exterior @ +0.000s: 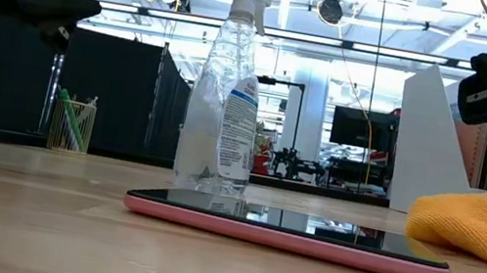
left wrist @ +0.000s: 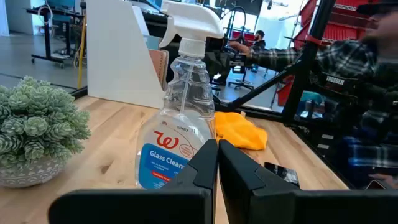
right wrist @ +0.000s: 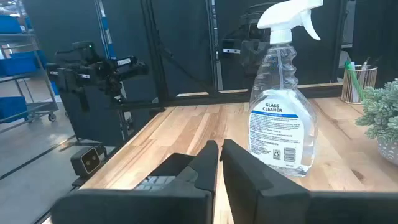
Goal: Apply microfiber cloth
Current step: Return to Home Position
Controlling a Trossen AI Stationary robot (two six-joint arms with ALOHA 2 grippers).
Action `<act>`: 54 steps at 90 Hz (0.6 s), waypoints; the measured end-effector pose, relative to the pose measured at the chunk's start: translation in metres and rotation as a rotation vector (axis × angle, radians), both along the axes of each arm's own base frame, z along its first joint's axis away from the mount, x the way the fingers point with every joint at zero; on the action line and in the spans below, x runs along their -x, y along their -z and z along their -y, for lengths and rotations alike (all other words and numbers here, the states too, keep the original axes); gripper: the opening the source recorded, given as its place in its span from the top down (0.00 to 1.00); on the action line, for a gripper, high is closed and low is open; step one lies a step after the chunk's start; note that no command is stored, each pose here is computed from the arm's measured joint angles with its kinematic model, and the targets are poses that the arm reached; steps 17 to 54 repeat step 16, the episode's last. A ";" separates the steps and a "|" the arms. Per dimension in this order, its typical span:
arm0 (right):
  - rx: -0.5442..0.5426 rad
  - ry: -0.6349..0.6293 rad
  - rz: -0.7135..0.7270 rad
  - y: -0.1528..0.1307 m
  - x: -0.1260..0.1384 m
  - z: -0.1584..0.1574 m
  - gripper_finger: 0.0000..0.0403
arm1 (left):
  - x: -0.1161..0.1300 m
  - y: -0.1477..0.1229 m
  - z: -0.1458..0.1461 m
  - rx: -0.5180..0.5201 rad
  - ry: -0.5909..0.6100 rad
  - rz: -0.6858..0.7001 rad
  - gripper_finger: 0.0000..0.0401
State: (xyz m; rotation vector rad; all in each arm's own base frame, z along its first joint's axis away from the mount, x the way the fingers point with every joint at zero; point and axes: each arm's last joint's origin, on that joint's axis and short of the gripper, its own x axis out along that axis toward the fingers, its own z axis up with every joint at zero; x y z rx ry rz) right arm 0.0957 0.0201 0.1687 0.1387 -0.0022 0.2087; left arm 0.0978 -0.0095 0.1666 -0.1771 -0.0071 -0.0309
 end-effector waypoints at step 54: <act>0.000 0.000 0.000 0.000 0.000 0.000 0.98 | 0.000 0.000 0.000 0.000 0.000 0.000 1.00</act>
